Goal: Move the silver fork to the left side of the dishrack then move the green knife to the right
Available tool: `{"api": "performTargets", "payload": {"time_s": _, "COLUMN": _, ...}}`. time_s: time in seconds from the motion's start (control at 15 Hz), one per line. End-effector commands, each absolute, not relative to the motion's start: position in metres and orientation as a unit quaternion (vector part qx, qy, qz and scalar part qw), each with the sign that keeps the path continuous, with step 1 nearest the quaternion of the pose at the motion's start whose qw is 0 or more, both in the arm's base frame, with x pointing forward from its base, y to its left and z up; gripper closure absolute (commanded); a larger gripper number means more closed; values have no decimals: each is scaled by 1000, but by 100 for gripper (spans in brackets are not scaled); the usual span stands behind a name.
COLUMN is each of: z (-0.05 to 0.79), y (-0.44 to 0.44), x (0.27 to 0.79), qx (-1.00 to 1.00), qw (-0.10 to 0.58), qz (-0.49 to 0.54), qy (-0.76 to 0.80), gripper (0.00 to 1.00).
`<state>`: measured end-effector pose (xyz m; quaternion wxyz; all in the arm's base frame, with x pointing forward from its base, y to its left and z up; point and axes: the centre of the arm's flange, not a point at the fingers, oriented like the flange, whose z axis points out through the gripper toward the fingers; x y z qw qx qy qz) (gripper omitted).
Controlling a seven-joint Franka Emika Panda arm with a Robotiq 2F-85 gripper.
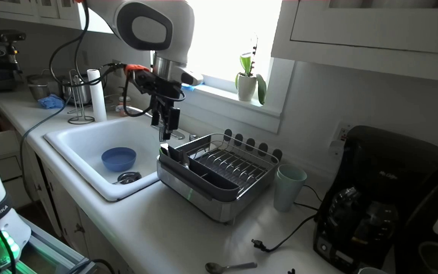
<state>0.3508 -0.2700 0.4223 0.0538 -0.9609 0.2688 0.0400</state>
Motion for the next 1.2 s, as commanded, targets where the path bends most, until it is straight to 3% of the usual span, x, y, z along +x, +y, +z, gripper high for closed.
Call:
{"api": "performTargets", "payload": {"time_s": 0.0, "z": 414, "y": -272, "x": 353, "qx": -955, "qw": 68, "qz": 72, "qy": 278, "gripper": 0}}
{"api": "performTargets", "payload": {"time_s": 0.13, "z": 405, "y": -275, "x": 352, "qx": -949, "qw": 80, "qz": 90, "qy": 293, "gripper": 1}}
{"api": "performTargets", "payload": {"time_s": 0.27, "z": 398, "y": -278, "x": 350, "qx": -942, "qw": 84, "qz": 101, "qy": 308, "gripper": 8}}
{"api": "performTargets", "payload": {"time_s": 0.33, "z": 396, "y": -281, "x": 349, "qx": -939, "qw": 87, "qz": 105, "qy": 316, "gripper": 24}}
{"api": "performTargets", "payload": {"time_s": 0.4, "z": 394, "y": -282, "x": 348, "qx": -936, "qw": 89, "qz": 108, "qy": 323, "gripper": 33}}
{"api": "performTargets", "payload": {"time_s": 0.6, "z": 393, "y": -288, "x": 346, "qx": -929, "qw": 107, "qz": 103, "qy": 338, "gripper": 46}}
{"api": "performTargets", "payload": {"time_s": 0.8, "z": 396, "y": -294, "x": 345, "qx": -923, "qw": 129, "qz": 87, "qy": 351, "gripper": 36}}
{"api": "performTargets", "payload": {"time_s": 0.93, "z": 399, "y": -296, "x": 346, "qx": -920, "qw": 138, "qz": 79, "qy": 358, "gripper": 49}}
{"api": "performTargets", "payload": {"time_s": 1.13, "z": 399, "y": -298, "x": 347, "qx": -918, "qw": 144, "qz": 73, "qy": 363, "gripper": 78}}
